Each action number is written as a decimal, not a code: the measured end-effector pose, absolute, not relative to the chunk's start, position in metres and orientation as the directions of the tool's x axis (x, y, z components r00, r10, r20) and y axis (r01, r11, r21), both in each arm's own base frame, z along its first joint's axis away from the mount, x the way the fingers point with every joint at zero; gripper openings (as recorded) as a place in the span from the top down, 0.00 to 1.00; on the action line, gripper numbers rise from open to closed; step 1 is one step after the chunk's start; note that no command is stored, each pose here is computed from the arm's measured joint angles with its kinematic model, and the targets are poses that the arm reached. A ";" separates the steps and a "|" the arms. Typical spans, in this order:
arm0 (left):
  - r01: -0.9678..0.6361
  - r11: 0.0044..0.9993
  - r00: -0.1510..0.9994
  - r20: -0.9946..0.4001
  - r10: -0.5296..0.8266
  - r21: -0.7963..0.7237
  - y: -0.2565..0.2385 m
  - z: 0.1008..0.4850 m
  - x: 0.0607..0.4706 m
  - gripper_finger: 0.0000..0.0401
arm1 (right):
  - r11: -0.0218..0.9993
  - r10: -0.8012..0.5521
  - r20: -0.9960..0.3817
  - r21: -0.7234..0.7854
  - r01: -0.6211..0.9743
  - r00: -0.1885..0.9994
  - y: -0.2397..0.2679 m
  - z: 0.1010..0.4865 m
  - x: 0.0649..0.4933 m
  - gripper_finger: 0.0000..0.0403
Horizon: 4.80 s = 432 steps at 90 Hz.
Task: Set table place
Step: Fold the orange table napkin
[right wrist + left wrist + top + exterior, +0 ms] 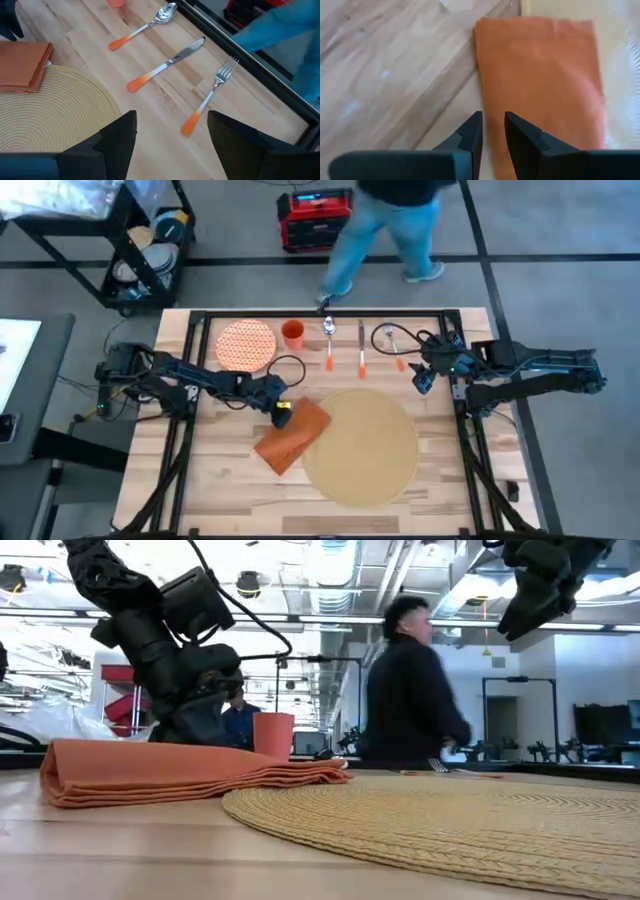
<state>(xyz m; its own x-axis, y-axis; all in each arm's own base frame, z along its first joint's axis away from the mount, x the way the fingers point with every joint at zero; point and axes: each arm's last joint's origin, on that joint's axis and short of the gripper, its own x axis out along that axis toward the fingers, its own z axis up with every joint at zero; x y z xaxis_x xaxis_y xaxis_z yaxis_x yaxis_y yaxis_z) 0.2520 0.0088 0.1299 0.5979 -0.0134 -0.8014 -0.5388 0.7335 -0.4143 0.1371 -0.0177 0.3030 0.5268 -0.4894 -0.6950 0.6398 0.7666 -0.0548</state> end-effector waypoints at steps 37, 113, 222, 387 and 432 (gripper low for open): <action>-0.507 0.760 0.592 -0.805 -0.035 -0.406 0.000 0.125 0.258 0.84 | 0.766 -0.489 -0.693 -0.052 0.640 0.529 -0.018 0.303 0.137 0.42; -0.685 0.708 0.222 -0.975 -0.025 -0.175 -0.009 0.123 0.291 1.00 | 0.744 -0.489 -0.690 -0.011 0.668 0.534 -0.017 0.303 0.138 0.42; -0.930 0.225 0.332 -0.928 0.168 -0.292 -0.046 0.190 0.209 1.00 | 0.733 -0.489 -0.690 0.007 0.681 0.534 -0.017 0.303 0.138 0.42; -0.326 -0.191 0.914 -0.257 -0.315 -0.926 -0.203 0.265 0.226 1.00 | 0.747 -0.456 -0.731 -0.004 0.665 0.508 -0.017 0.298 0.143 0.42; -0.546 -0.084 0.827 -0.520 -0.213 -0.834 -0.189 0.239 0.219 1.00 | 0.769 -0.440 -0.801 -0.103 0.630 0.406 -0.017 0.280 0.168 0.42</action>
<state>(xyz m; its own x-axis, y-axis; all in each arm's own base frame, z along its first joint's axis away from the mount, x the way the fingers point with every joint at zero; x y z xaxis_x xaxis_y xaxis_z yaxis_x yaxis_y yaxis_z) 0.2194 -0.1887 0.2392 0.8272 -0.2129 -0.5199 -0.5457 -0.0842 -0.8338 0.1679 -0.0170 0.2795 0.4062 -0.4405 -0.8006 0.6303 0.7694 -0.1035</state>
